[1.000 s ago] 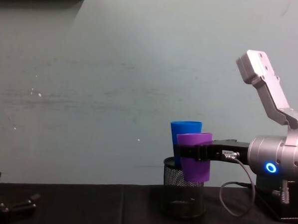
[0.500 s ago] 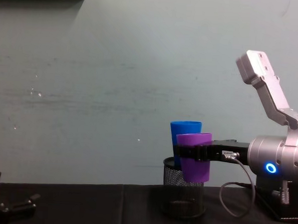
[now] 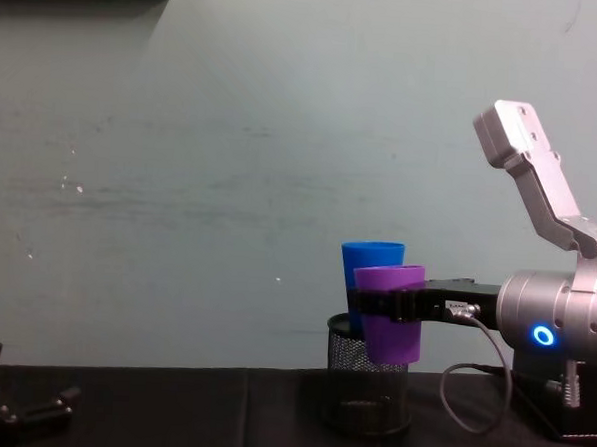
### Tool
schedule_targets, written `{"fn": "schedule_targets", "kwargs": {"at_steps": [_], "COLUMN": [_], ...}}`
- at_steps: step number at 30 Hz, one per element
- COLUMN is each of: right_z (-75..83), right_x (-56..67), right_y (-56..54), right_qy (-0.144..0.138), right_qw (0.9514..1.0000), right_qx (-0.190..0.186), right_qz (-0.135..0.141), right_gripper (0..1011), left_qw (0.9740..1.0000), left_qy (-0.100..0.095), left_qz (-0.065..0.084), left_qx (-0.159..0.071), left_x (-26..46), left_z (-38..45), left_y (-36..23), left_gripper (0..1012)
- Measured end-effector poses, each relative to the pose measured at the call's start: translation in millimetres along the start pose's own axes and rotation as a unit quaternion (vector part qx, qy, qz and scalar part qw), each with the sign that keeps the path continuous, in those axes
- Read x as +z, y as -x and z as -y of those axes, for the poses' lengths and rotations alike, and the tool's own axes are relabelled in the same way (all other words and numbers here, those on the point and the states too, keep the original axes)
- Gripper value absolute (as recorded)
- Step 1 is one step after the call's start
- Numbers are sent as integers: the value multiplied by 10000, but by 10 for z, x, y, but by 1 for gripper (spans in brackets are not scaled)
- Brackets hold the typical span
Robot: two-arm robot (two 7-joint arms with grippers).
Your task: Pick up one cup with a gripper and tap it against the other cup.
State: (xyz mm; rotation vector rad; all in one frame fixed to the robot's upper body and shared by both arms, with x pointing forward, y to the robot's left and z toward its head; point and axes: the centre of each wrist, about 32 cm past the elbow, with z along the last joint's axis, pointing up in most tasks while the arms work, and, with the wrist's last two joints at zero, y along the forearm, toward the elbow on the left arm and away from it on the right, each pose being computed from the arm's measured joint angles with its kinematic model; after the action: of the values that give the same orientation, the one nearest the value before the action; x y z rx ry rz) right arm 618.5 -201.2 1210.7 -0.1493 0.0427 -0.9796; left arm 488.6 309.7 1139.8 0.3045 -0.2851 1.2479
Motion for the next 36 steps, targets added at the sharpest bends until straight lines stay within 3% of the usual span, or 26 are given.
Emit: {"fn": "schedule_targets", "kwargs": {"at_steps": [36], "right_z": [0], "right_x": [0], "right_y": [-1], "right_qy": [1], "right_qw": [10000], "right_qx": [-2], "right_qz": [0], "right_gripper": [735], "left_qw": [10000], "left_qy": [0], "left_qz": [0], "left_qx": [0], "left_x": [0], "left_z": [0], "left_y": [0], "left_gripper": [1000]}}
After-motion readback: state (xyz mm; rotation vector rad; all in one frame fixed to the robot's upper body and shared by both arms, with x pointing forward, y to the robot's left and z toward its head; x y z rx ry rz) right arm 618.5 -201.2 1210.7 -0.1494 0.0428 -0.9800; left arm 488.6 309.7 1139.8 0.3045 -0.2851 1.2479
